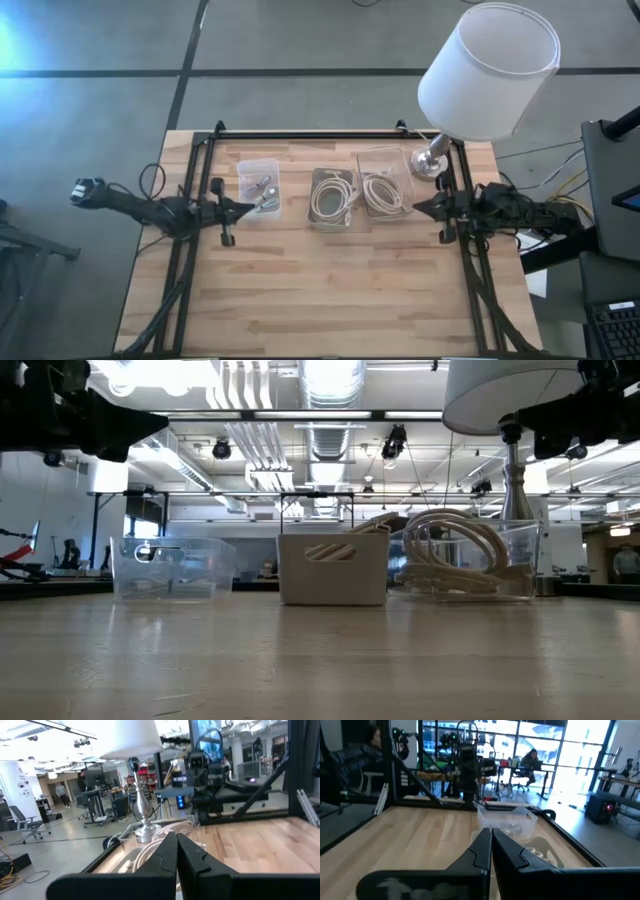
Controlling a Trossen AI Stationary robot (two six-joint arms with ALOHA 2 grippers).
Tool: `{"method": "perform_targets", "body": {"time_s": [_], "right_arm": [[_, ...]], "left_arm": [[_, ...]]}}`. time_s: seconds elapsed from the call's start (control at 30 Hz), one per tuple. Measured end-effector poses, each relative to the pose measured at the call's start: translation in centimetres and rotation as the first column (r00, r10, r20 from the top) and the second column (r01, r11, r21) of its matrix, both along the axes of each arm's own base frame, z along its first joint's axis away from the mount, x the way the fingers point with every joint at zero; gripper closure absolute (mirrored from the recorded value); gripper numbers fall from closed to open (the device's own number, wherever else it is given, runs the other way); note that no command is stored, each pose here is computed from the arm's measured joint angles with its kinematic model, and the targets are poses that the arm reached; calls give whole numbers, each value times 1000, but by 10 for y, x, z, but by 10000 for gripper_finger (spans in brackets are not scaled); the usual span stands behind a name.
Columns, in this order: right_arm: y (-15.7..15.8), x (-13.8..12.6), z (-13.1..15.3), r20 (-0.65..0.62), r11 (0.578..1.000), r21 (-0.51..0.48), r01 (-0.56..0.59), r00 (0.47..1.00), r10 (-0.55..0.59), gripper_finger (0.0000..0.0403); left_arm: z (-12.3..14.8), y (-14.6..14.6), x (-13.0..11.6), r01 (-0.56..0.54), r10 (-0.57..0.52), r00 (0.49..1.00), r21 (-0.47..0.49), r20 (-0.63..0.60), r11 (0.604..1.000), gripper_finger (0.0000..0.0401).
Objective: Pick & Place USB Port
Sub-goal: Return to Home Position
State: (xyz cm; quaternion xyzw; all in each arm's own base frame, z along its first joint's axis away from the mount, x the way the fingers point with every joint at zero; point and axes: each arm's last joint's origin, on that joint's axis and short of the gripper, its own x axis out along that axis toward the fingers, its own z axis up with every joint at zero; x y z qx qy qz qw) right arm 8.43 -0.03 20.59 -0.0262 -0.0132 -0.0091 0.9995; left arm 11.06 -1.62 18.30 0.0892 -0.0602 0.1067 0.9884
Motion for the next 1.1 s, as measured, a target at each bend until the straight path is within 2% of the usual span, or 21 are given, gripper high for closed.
{"method": "perform_targets", "body": {"time_s": [0.33,0.5,0.93,1.1], "right_arm": [[0,3,-12,-38,1000,-8,6,999,-6,394],[-1,6,-21,-65,1000,-11,16,998,-17,394],[-2,11,-35,-56,999,17,48,997,-47,394],[-3,13,-37,2,996,-59,63,998,-63,394]], "left_arm": [[-1,4,-12,-12,12,1000,-2,6,1000,401],[-7,5,-17,-8,8,999,-24,-33,1000,401],[-11,5,-16,-16,14,998,-31,-67,999,399],[-11,5,-16,-17,17,997,-4,-74,1000,394]]}}
